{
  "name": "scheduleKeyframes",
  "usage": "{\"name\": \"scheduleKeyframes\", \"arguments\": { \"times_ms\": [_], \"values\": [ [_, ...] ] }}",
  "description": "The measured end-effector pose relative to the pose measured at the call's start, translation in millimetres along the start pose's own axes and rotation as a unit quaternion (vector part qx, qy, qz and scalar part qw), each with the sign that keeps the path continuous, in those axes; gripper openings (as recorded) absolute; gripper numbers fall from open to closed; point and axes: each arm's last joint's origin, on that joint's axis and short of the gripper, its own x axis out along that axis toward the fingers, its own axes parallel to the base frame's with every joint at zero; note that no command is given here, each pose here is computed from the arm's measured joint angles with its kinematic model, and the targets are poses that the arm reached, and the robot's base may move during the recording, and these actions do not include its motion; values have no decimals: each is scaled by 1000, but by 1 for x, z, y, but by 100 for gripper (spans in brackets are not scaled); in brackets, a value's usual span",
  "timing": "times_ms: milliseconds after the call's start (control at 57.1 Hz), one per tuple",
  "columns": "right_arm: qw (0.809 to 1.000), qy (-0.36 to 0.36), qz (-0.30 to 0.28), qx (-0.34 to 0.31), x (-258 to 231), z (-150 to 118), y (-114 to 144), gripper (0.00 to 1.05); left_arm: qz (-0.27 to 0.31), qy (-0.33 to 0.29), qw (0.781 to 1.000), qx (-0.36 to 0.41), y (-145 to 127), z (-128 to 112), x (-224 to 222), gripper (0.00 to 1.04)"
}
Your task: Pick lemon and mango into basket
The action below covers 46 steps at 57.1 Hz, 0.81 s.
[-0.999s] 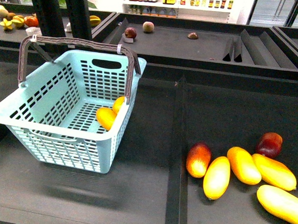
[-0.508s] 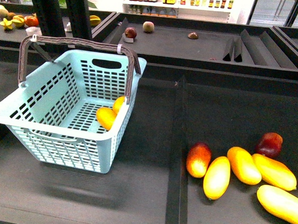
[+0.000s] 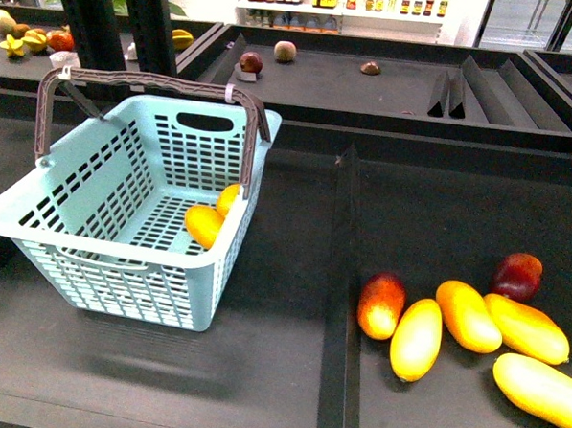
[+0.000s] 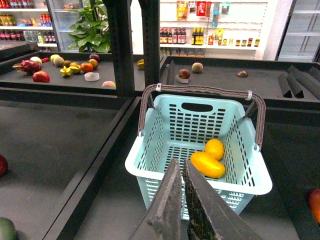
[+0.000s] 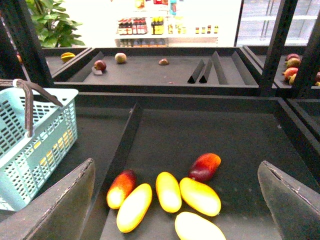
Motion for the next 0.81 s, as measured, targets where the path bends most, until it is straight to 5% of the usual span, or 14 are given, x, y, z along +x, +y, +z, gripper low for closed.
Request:
{"name": "scheduleKeyframes", "arguments": {
  "times_ms": [806],
  "values": [
    [1000, 0, 0, 0, 0, 0, 0, 96, 0, 2, 1000, 0, 0, -3, -15, 3]
  ]
}}
